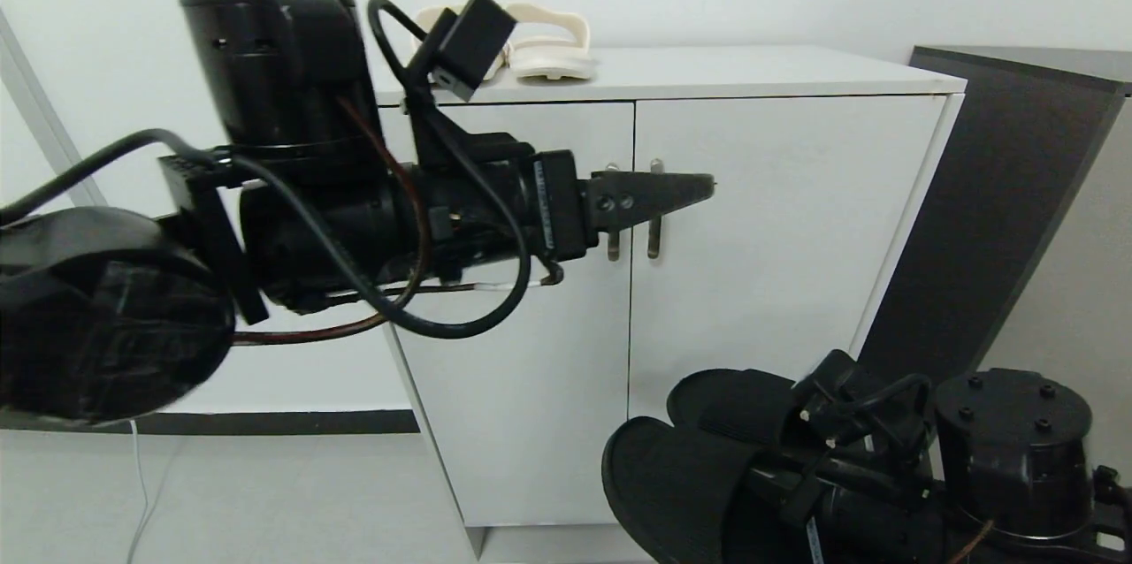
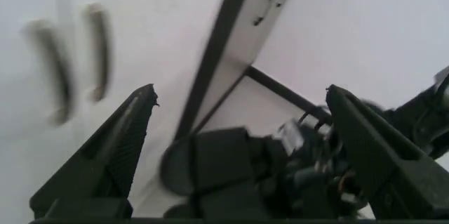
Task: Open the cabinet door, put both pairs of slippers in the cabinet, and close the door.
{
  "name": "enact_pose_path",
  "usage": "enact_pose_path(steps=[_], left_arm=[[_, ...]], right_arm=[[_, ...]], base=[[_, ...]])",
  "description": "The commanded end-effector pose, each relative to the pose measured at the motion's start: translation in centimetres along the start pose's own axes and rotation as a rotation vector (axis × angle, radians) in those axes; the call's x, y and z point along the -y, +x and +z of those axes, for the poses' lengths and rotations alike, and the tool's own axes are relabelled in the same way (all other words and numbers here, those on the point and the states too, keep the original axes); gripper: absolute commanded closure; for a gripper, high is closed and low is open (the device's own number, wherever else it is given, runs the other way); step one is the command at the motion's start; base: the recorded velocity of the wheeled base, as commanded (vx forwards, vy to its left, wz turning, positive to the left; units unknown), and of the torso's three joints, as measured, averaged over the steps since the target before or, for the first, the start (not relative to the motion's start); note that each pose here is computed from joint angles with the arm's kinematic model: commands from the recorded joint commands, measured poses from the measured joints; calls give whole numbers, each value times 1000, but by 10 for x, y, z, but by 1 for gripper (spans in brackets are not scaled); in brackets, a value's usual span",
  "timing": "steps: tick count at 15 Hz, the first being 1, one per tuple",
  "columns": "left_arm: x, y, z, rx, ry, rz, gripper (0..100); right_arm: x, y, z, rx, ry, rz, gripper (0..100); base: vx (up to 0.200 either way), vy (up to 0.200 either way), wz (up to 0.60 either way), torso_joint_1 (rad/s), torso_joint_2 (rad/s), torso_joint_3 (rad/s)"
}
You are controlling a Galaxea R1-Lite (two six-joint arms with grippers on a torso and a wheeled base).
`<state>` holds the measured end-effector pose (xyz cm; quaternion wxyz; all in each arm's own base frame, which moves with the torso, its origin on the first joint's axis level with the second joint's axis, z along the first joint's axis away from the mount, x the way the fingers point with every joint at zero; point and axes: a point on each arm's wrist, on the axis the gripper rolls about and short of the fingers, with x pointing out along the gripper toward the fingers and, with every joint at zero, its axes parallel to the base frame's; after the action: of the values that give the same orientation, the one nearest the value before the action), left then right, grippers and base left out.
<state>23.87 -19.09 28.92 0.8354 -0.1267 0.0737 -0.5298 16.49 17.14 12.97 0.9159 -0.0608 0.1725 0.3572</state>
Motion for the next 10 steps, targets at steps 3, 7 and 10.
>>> enact_pose_path(steps=[3, 7, 10], left_arm=[[-21, 50, -5, -38, -53, 36, 0], [-33, 60, -11, -33, -60, 130, 0], [-36, 62, -13, -21, -57, 190, 0]], right_arm=[[0, 0, 1, 3, 1, 0, 100], [0, 0, 0, 2, 1, 0, 100], [0, 0, 0, 2, 1, 0, 100]], base=[[0, 0, 0, 0, 0, 0], [0, 0, 0, 0, 0, 0], [0, 0, 0, 0, 0, 0]])
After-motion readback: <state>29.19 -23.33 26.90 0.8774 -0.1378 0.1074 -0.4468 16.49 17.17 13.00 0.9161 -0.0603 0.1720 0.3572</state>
